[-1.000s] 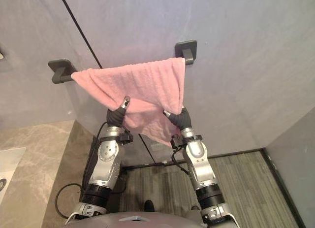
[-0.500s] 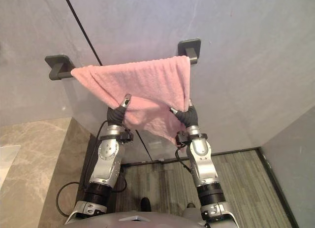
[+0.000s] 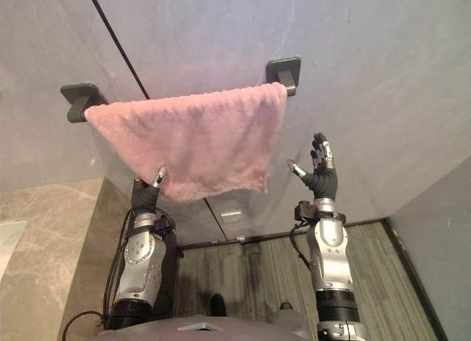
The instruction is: Organize washtable
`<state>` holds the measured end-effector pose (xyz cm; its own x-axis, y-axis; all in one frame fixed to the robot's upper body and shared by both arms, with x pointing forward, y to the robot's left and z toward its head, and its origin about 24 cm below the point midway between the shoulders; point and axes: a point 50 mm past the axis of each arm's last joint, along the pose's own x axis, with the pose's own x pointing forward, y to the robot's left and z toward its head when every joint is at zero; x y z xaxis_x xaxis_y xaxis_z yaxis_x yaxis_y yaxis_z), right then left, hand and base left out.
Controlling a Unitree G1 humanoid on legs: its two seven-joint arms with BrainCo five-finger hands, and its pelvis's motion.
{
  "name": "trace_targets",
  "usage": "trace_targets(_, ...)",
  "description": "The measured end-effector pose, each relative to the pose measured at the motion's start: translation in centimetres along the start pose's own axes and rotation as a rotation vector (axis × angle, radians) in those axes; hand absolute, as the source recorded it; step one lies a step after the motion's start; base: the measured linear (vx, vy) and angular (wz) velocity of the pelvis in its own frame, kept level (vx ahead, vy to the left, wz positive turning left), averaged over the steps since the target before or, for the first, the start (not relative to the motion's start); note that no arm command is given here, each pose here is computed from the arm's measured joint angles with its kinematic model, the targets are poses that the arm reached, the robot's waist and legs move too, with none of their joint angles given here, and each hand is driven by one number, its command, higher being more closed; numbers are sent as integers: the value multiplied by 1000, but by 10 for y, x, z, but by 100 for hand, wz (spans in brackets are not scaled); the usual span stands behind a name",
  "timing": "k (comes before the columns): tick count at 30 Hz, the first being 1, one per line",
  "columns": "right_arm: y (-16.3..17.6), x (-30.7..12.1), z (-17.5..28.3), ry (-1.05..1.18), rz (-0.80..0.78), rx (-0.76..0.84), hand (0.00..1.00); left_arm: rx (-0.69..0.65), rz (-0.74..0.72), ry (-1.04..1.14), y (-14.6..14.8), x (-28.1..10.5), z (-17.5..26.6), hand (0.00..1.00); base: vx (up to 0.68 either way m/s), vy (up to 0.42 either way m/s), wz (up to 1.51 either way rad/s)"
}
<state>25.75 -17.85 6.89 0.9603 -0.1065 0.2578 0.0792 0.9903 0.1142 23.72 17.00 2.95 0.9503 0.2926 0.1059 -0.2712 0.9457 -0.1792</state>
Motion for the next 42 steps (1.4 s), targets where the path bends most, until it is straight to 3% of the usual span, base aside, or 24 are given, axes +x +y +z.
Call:
trace_targets(8, -3, -30, -7, 59, 27, 21, 0, 23, -5, 42, 14, -19, -6, 0, 2, 0, 1)
trace_targets(14, -11, -59, -13, 128, 93, -8, 0, 14, -108, 135, 41, -40, -17, 0, 19, -5, 3)
trace_targets(19, -4, -91, -18, 221, 271, 6, 0, -68, -166, 202, 77, -59, -18, 0, 0, 0, 0)
trace_targets(23, 4, -101, -21, 267, 415, 28, 0, -127, -266, 224, 84, -64, -18, 0, 2, 0, 3)
trace_targets(28, 4, -105, -30, 340, 558, 35, 0, -260, -498, 276, 66, -67, -20, 0, 0, 0, 0)
trace_targets(34, 19, -96, -39, 374, 737, 26, 0, -410, -762, 215, 18, -46, -11, 0, -4, 0, -1)
trace_targets(42, 36, -63, -40, 318, 785, -10, 0, -474, -894, 115, -12, -21, 7, 0, -9, 1, -6)
